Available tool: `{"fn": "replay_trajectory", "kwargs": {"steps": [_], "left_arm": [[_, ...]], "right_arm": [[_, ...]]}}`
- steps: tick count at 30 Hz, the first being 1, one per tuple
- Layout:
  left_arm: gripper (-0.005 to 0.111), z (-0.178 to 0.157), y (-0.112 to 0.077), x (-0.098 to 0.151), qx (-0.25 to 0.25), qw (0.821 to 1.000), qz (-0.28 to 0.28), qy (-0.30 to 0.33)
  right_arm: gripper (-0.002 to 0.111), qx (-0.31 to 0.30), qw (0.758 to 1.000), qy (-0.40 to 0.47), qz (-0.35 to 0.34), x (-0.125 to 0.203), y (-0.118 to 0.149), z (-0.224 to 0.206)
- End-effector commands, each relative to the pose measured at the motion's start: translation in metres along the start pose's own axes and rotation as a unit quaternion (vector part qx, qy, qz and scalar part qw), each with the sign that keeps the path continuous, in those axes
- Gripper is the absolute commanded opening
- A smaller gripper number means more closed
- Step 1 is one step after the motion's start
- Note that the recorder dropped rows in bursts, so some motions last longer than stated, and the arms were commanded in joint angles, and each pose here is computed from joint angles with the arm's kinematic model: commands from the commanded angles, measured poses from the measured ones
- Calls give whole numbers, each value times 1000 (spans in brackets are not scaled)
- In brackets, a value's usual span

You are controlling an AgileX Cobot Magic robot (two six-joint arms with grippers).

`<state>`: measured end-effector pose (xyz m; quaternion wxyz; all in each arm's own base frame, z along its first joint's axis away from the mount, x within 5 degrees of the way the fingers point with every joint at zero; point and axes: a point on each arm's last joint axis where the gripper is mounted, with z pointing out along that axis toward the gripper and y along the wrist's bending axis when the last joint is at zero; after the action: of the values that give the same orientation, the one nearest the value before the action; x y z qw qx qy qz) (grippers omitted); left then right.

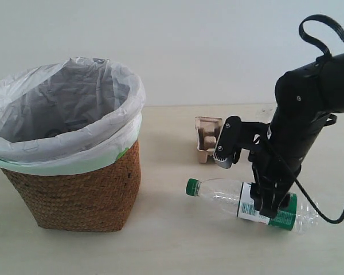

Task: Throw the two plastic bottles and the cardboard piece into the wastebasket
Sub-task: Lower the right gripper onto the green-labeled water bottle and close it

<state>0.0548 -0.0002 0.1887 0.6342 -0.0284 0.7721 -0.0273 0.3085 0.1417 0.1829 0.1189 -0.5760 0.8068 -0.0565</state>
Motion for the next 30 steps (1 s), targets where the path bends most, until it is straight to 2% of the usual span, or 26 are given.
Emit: {"fn": "replay_trajectory", "kwargs": {"steps": [1, 11, 21, 22, 25, 29, 30], "left_arm": [[4, 0, 0, 1, 0, 1000, 0, -3], [4, 0, 0, 1, 0, 1000, 0, -3], [4, 0, 0, 1, 0, 1000, 0, -3], [4, 0, 0, 1, 0, 1000, 0, -3], [4, 0, 0, 1, 0, 1000, 0, -3], [4, 0, 0, 1, 0, 1000, 0, -3], [4, 0, 0, 1, 0, 1000, 0, -3]], "right_arm": [[65, -25, 1000, 8, 15, -3, 3, 22], [65, -82, 995, 15, 56, -5, 14, 46], [63, -92, 994, 25, 57, -4, 16, 52], [60, -92, 994, 25, 57, -4, 16, 52], [41, -95, 993, 29, 58, -3, 16, 52], [4, -105, 992, 38, 62, -2, 18, 51], [0, -109, 991, 37, 69, -2, 19, 50]]}}
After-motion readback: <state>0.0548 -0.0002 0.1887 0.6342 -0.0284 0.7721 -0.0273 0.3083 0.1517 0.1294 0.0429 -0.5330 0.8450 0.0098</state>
